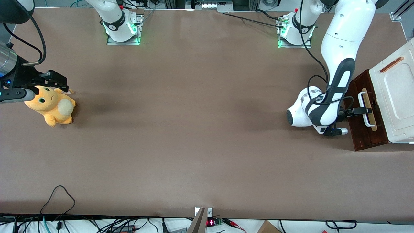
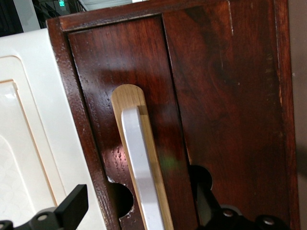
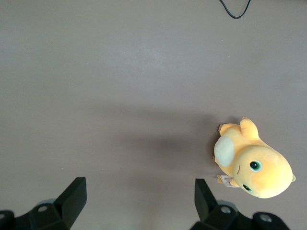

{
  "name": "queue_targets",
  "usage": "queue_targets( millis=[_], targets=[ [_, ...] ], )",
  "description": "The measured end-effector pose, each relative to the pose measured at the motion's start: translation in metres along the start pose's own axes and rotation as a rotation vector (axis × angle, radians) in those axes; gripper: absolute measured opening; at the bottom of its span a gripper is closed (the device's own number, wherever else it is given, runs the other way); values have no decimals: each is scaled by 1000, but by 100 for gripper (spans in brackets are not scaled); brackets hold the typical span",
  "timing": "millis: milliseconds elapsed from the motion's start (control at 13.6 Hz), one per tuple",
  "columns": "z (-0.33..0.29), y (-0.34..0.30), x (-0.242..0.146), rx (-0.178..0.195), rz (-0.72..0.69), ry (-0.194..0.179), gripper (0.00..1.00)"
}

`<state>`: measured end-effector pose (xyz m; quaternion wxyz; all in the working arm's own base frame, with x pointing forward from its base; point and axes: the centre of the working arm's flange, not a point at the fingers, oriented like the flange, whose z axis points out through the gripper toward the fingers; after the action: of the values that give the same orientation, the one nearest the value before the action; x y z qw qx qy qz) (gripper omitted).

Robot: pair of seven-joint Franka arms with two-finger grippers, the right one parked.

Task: Open lower drawer with left arm only
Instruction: 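Align the open left gripper around the white bar handle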

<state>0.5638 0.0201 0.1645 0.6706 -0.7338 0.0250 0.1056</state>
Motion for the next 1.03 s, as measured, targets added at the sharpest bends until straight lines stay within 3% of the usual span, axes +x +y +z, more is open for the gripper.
queue_targets(
  millis=[1028],
  targets=[
    [19,-2,2,-2,-4,-27,98]
  ],
)
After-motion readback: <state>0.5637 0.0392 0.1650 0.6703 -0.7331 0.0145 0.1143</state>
